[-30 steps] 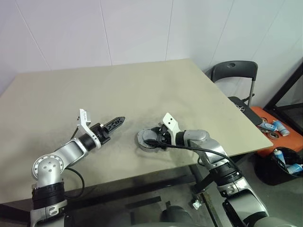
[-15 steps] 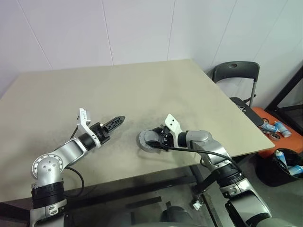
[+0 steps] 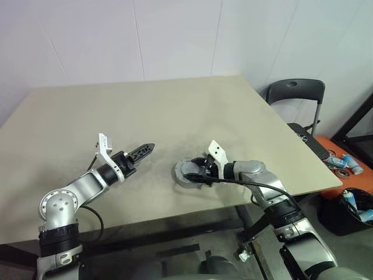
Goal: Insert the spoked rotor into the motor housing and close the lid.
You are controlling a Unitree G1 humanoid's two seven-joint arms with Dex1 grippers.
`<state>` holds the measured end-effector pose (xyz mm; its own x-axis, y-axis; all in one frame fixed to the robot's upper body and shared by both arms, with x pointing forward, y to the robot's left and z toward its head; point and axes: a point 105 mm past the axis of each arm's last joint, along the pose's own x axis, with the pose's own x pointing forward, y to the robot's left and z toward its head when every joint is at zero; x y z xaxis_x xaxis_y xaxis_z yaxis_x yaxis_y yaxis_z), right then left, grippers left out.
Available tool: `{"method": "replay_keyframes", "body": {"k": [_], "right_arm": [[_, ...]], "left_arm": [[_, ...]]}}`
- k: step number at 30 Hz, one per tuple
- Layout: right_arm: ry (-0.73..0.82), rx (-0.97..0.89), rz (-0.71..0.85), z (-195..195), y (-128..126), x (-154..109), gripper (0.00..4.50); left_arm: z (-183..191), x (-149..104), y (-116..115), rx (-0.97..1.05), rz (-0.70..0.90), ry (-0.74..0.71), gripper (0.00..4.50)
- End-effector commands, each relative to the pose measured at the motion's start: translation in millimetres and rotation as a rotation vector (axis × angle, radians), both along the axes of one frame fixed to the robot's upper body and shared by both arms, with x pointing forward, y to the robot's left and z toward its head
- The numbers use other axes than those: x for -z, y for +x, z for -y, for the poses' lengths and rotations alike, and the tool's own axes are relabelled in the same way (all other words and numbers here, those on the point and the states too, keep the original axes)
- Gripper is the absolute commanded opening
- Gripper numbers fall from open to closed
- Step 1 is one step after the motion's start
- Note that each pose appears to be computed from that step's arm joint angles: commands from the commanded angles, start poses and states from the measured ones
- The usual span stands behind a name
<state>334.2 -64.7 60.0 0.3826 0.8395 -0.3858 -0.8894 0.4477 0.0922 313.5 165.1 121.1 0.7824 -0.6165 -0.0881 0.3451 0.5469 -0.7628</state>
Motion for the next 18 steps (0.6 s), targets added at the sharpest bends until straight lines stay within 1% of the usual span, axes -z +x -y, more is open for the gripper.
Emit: {"method": "replay_keyframes", "body": {"k": [1, 5, 10, 13, 16, 18], "right_arm": [[-0.086, 0.060, -0.155, 32.3, -8.8, 37.4, 3.16], [-0.127, 0.019, -0.150, 35.3, -14.6, 43.2, 3.16], [-0.099, 0.006, -0.182, 32.3, -17.3, 43.7, 3.16], [-0.105, -0.007, -0.159, 27.9, -18.6, 44.1, 3.16], [-0.182, -0.033, -0.038, 25.0, -17.7, 47.2, 3.16], [-0.203, -0.009, 0.023, 24.9, -12.7, 48.3, 3.16]], "left_arm": [[4.8, -14.5, 0.4, 0.021, 0.052, -0.005, 3.91], [6.1, -14.8, 0.4, 0.023, 0.053, -0.005, 3.91], [8.8, -14.8, 0.9, 0.029, 0.052, -0.008, 3.91], [8.0, -15.0, 1.4, 0.028, 0.050, -0.007, 3.91], [7.2, -14.8, 2.1, 0.027, 0.049, -0.005, 3.91], [7.2, -14.7, 2.5, 0.027, 0.048, -0.005, 3.91]]}}
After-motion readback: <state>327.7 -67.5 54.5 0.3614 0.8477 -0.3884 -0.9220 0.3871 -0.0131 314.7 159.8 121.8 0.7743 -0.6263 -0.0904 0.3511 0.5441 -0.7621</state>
